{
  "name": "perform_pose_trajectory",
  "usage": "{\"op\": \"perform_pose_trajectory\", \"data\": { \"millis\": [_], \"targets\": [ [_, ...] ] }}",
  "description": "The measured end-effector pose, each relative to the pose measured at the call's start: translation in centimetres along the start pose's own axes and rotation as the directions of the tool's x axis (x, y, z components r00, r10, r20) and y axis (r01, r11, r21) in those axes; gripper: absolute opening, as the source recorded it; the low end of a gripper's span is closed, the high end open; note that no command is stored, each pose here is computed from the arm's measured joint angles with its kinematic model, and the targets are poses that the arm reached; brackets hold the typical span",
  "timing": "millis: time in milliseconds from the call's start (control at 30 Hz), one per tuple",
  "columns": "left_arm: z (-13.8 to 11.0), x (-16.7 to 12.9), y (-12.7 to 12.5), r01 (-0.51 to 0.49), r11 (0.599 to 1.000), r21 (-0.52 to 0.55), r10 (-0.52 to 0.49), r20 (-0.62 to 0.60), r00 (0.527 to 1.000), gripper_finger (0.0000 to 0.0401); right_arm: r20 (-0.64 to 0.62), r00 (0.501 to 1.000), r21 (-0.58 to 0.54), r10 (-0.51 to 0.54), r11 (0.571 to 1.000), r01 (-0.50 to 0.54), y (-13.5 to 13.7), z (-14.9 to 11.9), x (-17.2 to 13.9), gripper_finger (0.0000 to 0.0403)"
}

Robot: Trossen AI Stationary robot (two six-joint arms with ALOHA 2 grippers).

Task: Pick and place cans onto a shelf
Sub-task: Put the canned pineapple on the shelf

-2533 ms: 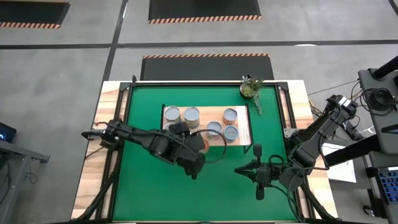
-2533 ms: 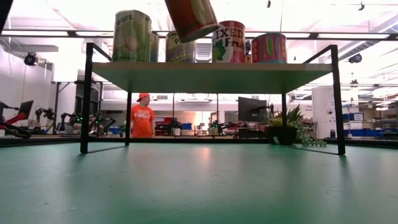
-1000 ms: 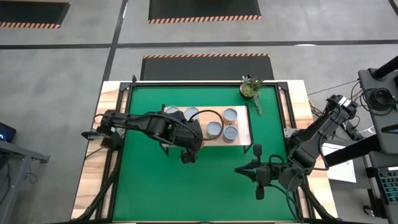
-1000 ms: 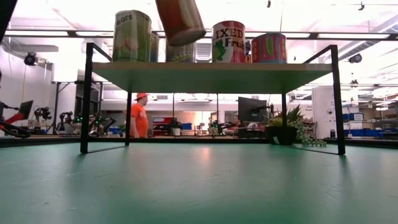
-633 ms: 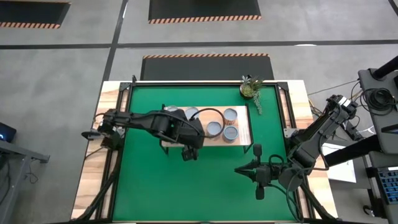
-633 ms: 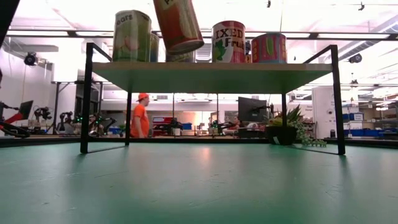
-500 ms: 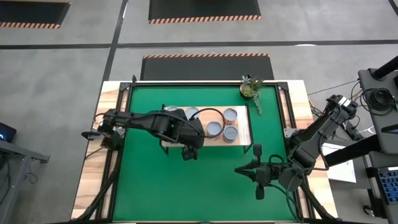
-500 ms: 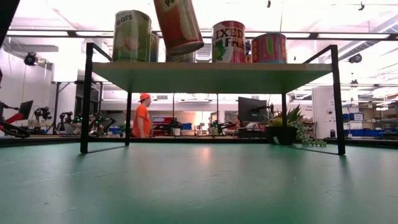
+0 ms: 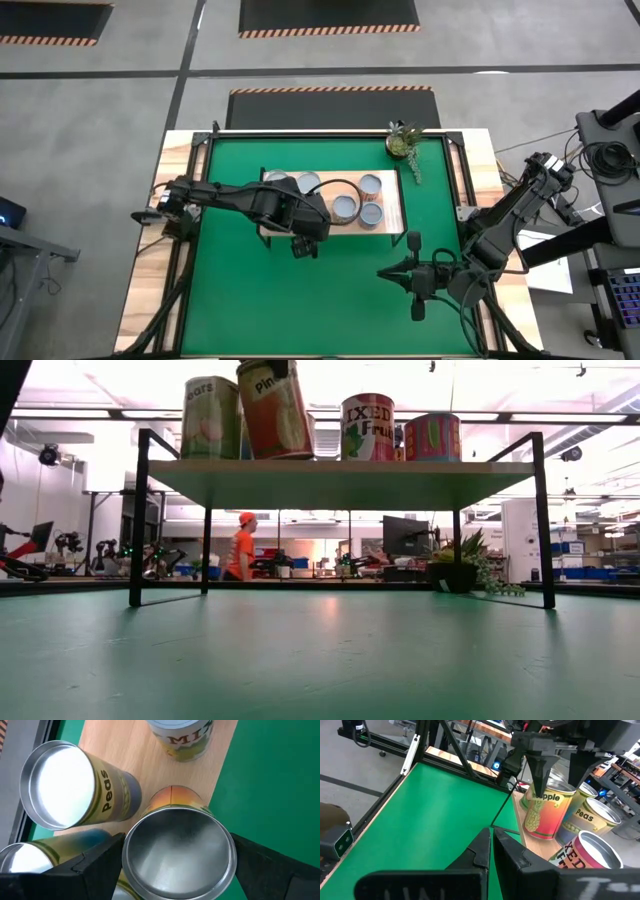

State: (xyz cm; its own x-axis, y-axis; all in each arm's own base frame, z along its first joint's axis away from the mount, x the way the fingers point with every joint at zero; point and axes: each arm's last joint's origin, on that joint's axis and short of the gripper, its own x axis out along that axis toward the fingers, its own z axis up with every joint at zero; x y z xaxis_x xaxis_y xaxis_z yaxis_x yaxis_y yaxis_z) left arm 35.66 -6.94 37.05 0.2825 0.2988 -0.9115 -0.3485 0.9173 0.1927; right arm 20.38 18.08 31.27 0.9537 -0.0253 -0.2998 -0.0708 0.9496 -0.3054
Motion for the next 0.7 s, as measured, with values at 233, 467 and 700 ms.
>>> {"op": "perform_pose_trajectory", "data": {
  "millis": [233,467,700],
  "targets": [
    [0.01,-0.03,0.0,0.002,1.0,0.016,-0.002,0.001,1.0,0.0313,0.0,1.0,0.0,0.0,1.0,0.0,0.0,0.0,0.0,0.0009],
    [0.04,0.03,0.08,0.0,1.0,0.021,0.0,-0.001,1.0,0.0313,0.0,1.0,0.0,0.0,1.0,0.0,0.0,0.0,0.0,0.0009],
    [0.05,0.03,0.07,0.001,1.0,0.02,-0.001,0.0,1.0,0.0313,0.0,1.0,0.0,0.0,1.0,0.0,0.01,-0.01,0.0,0.0009]
  ]
}}
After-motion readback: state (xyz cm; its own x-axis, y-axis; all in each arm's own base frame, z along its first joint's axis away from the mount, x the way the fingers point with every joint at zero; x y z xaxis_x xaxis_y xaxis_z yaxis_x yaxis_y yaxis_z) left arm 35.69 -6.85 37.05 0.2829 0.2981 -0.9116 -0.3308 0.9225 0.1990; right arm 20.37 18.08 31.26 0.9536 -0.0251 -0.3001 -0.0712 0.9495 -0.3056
